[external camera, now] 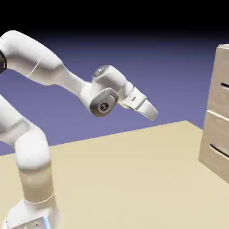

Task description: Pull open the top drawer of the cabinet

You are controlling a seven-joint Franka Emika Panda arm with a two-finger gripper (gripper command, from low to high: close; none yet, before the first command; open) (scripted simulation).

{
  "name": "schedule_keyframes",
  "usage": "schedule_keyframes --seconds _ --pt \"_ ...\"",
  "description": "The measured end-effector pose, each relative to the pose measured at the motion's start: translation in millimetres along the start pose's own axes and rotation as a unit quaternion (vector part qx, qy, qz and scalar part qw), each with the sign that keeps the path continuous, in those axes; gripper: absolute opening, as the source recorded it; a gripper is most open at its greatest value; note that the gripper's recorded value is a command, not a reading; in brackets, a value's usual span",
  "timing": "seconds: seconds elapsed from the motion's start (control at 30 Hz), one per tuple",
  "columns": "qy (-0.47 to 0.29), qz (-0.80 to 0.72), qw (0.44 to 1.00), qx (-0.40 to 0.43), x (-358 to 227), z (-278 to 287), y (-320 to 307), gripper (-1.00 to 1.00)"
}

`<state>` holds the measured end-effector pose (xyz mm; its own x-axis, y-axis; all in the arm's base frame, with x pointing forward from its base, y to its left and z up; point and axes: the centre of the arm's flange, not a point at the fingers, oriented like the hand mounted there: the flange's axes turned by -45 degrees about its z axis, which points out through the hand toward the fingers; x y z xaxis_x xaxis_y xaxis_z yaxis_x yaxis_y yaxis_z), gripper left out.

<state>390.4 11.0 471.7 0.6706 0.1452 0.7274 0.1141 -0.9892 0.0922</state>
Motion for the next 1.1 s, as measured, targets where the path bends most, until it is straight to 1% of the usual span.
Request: schedule_keyframes --seconds 0.1,0.2,0.3,0.43,0.6,0.77,0.93,1.1 --pt "0.035 -0.114 0.993 0.007 26.7 -22.1 -11.1 0.0" --pt "0.07 -0.224 0.972 0.006 50.6 -46.0 -20.1 0.0" --pt "0.105 -0.327 0.939 -0.002 71.8 -71.1 -26.7 0.0" --pt "0.149 -0.453 0.879 -0.025 96.0 -105.3 -31.0 0.0" --pt "0.193 -0.587 0.783 -0.069 120.5 -146.5 -28.5 0.0" --pt "0.221 -0.694 0.673 -0.127 139.6 -183.0 -16.8 0.0" --pt "0.231 -0.775 0.555 -0.193 154.8 -211.6 3.3 0.0" --pt "0.221 -0.833 0.436 -0.26 167.3 -229.4 30.4 0.0"
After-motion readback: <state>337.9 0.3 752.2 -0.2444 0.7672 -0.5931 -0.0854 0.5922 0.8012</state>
